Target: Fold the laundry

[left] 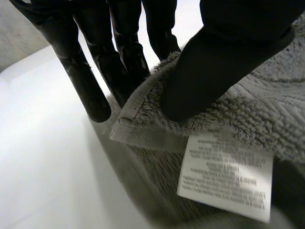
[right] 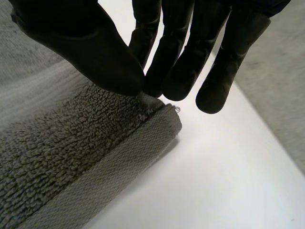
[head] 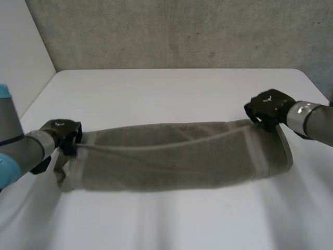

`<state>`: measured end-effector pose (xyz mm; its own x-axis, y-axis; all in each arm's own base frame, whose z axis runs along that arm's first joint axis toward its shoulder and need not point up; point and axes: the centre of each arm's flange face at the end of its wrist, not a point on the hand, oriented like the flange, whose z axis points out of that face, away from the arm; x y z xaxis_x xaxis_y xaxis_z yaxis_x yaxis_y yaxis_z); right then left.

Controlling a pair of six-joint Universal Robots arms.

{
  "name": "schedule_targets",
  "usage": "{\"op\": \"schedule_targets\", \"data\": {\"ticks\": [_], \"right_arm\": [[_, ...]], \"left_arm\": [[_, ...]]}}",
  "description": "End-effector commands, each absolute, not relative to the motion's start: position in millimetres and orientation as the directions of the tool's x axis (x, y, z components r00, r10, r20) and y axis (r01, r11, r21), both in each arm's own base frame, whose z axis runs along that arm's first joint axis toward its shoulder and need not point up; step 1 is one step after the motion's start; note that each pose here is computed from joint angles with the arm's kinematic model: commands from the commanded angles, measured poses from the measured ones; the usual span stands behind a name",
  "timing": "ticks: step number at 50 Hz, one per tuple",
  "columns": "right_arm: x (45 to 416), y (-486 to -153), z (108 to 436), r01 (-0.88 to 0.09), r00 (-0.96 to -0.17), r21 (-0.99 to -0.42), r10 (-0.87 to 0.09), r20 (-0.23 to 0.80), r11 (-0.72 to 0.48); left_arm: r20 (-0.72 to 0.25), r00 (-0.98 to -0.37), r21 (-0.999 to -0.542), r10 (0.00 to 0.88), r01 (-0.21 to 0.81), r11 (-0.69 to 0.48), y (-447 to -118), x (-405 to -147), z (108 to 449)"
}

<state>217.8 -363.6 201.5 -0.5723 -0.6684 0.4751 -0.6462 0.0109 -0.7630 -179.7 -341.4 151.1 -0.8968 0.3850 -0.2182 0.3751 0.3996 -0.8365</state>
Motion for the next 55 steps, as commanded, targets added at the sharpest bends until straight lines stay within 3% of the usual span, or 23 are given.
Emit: {"op": "schedule_targets", "data": {"ticks": [1, 10, 29, 38, 43, 48, 55], "right_arm": [[232.5, -398.8, 189.3, -0.618, -0.630, -0.785, -0.577, 0.520, -0.032], [238.1, -422.0, 164.5, -0.646, -0.647, -0.764, -0.525, 0.552, -0.007], [240.3, -439.6, 152.7, -0.633, -0.667, -0.771, -0.456, 0.589, -0.069], [247.1, -439.9, 150.6, -0.620, -0.676, -0.781, -0.452, 0.582, -0.078], [246.0, -440.1, 180.7, -0.536, -0.752, -0.841, -0.415, 0.513, -0.068], [238.4, -425.9, 244.3, -0.396, -0.835, -0.913, -0.375, 0.403, -0.100], [231.7, -388.9, 270.7, -0.385, -0.832, -0.918, -0.396, 0.389, -0.095]], "left_arm": [[-0.200, -0.907, -0.874, 0.370, 0.336, 0.351, -374.7, -195.2, 146.3], [-0.209, -0.904, -0.888, 0.372, 0.335, 0.315, -394.5, -202.4, 132.6], [-0.241, -0.908, -0.920, 0.343, 0.326, 0.217, -409.4, -206.6, 130.6], [-0.242, -0.909, -0.918, 0.340, 0.328, 0.222, -407.7, -206.5, 127.6], [-0.232, -0.910, -0.925, 0.343, 0.316, 0.212, -401.0, -208.4, 139.9], [-0.238, -0.911, -0.934, 0.336, 0.310, 0.178, -390.1, -206.3, 163.3], [-0.218, -0.922, -0.948, 0.321, 0.279, 0.157, -366.9, -200.9, 192.7]]}}
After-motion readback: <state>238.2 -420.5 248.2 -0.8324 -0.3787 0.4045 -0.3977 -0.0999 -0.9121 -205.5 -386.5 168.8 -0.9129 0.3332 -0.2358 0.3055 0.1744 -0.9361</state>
